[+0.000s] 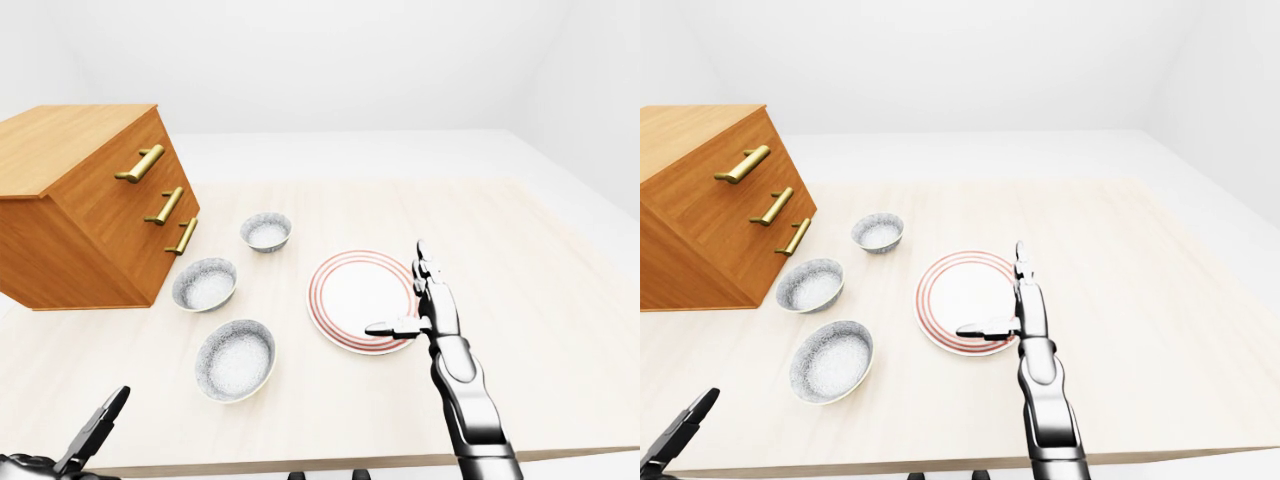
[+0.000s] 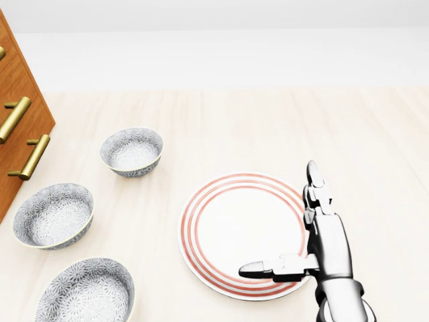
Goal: Put the bowl at the front on the plate.
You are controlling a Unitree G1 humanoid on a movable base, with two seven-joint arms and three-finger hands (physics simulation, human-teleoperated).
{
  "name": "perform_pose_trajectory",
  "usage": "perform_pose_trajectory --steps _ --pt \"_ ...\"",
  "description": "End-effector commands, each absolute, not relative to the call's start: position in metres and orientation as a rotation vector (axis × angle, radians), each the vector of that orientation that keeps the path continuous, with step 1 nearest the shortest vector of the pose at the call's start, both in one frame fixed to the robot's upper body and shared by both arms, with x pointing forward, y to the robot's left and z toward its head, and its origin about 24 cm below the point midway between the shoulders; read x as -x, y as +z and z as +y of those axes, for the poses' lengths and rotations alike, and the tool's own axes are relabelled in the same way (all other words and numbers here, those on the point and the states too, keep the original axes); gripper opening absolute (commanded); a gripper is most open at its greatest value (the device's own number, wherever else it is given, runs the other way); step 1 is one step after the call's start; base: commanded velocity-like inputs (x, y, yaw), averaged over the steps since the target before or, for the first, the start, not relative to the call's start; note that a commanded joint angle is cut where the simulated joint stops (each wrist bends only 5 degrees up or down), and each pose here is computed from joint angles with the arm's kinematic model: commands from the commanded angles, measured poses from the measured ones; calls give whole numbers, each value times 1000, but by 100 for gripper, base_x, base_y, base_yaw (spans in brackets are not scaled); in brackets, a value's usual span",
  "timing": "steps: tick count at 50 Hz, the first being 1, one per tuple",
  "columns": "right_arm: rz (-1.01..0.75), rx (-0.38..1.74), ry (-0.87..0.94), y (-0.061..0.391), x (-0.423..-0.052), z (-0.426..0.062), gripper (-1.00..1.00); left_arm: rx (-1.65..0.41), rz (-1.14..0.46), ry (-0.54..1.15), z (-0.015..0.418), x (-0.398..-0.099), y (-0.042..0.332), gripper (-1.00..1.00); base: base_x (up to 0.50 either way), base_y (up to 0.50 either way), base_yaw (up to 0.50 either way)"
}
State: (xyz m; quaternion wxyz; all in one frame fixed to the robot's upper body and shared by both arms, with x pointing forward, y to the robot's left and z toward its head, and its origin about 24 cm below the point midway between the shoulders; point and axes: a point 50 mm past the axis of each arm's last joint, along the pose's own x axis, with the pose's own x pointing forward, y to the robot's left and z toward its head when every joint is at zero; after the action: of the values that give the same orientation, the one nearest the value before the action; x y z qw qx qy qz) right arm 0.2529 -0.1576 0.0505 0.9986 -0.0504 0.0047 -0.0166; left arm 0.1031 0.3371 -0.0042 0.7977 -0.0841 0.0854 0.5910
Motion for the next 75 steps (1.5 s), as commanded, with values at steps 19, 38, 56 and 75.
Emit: perform_pose_trajectory --steps 19,38,56,75 --pt "-562 992 341 178 -247 -54 100 181 213 1272 338 -105 -4 100 0 0 0" --pt "-221 1387 354 143 -253 -36 100 181 189 1281 338 -105 -4 100 0 0 0" --pt "-146 1549 337 145 -241 -32 100 182 184 1276 338 -106 -5 100 0 0 0" --pt "-126 1537 345 141 -239 -33 100 174 184 1277 338 -105 -4 100 0 0 0"
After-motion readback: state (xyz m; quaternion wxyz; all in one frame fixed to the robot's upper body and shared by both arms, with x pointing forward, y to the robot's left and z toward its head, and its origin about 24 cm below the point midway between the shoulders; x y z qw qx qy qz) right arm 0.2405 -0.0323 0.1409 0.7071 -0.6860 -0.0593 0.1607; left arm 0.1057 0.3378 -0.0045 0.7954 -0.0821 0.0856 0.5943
